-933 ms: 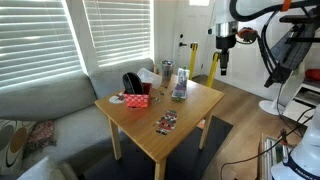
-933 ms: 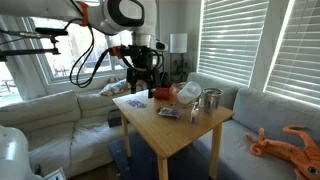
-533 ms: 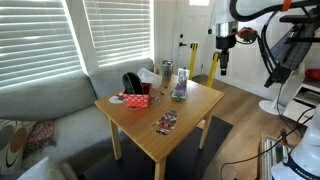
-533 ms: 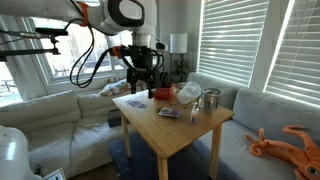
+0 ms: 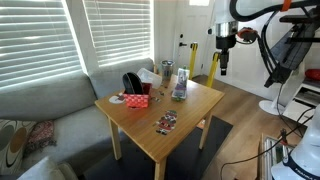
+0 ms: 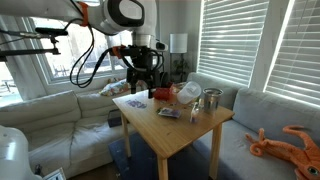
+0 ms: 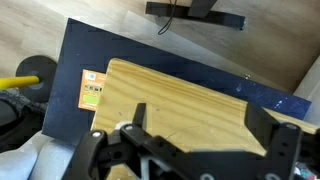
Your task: Position the jar upright
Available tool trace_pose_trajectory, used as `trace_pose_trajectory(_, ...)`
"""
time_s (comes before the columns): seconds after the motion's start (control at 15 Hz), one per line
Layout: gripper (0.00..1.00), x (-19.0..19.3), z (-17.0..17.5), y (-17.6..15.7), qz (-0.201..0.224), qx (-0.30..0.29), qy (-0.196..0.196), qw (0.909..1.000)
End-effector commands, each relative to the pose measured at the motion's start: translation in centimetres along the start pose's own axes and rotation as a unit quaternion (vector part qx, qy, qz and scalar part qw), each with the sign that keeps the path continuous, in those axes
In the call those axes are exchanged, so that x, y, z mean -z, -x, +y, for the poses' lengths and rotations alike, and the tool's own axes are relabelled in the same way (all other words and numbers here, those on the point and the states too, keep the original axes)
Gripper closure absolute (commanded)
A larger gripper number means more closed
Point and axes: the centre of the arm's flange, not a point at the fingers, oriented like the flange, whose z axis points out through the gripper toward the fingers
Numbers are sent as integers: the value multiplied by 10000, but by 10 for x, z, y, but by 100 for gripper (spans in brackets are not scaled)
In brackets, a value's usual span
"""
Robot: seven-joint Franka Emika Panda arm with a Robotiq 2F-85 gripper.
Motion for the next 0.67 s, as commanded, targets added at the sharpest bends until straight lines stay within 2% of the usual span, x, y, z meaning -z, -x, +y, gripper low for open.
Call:
trace_pose_trajectory(0.0,0,0,0,0,0,0,0,10000)
trace_pose_trajectory(0.07,0,3,-1,-4,144,-93,-104,9998)
trace_pose_trajectory(0.13,0,10,0,-14,463,-469,-227,9976)
trace_pose_trajectory(0.33,0,51,13,-40,1050,-1063,-328,9882)
trace_pose_trajectory(0.47,0,84,33,-57,1471,-1441,-352,9779)
trace_pose_trajectory(0.6,0,108,58,-75,1897,-1836,-328,9640)
